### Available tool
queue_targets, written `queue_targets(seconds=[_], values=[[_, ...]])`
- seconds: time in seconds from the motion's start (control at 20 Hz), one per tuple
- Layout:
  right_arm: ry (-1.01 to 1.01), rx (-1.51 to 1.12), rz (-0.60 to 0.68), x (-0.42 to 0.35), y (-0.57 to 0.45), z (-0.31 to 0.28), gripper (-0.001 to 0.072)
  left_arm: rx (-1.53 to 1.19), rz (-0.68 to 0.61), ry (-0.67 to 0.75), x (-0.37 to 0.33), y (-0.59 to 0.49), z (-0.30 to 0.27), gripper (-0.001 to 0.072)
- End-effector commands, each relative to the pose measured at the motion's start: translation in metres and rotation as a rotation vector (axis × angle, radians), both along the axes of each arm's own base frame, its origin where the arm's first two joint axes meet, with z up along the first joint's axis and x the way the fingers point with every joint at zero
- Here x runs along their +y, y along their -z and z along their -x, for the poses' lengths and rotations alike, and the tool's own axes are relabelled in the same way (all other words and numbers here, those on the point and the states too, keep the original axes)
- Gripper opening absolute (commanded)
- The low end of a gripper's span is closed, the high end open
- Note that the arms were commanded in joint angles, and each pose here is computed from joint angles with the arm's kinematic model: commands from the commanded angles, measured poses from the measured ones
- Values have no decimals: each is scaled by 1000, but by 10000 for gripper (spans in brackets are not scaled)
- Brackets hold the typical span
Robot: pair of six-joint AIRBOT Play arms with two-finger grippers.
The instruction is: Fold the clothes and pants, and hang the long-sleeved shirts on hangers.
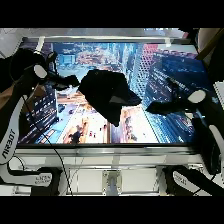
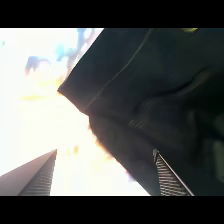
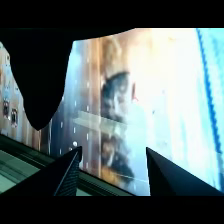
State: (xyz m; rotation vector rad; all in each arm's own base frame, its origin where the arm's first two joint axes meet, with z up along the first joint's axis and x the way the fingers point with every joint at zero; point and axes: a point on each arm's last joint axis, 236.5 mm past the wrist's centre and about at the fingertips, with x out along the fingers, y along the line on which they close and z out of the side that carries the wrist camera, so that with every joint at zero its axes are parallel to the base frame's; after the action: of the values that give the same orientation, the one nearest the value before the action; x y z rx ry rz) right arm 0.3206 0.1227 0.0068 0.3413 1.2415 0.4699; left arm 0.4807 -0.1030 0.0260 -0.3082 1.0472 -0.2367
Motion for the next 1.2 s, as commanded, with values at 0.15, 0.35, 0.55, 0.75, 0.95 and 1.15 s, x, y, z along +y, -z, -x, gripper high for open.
queue_targets(seconds=[0.15,0.35,0.55,0.75,0.95,1.15], values=[[-65,-153,-22,95,5,0,448,-126,206,-271,10,28,-52,693],[-117,-130,-40,122,4,19,447,-4,167,-218,7,85,-40,693],[-130,-127,-49,132,4,26,447,-21,212,-210,-6,91,-47,693],[-122,-142,-54,134,2,22,448,-1,265,-230,-18,101,-49,693],[-112,-158,-56,134,0,18,447,-25,341,-205,-40,91,-53,439],[-174,-79,-36,136,10,43,448,-54,323,-158,-46,84,-54,37]])
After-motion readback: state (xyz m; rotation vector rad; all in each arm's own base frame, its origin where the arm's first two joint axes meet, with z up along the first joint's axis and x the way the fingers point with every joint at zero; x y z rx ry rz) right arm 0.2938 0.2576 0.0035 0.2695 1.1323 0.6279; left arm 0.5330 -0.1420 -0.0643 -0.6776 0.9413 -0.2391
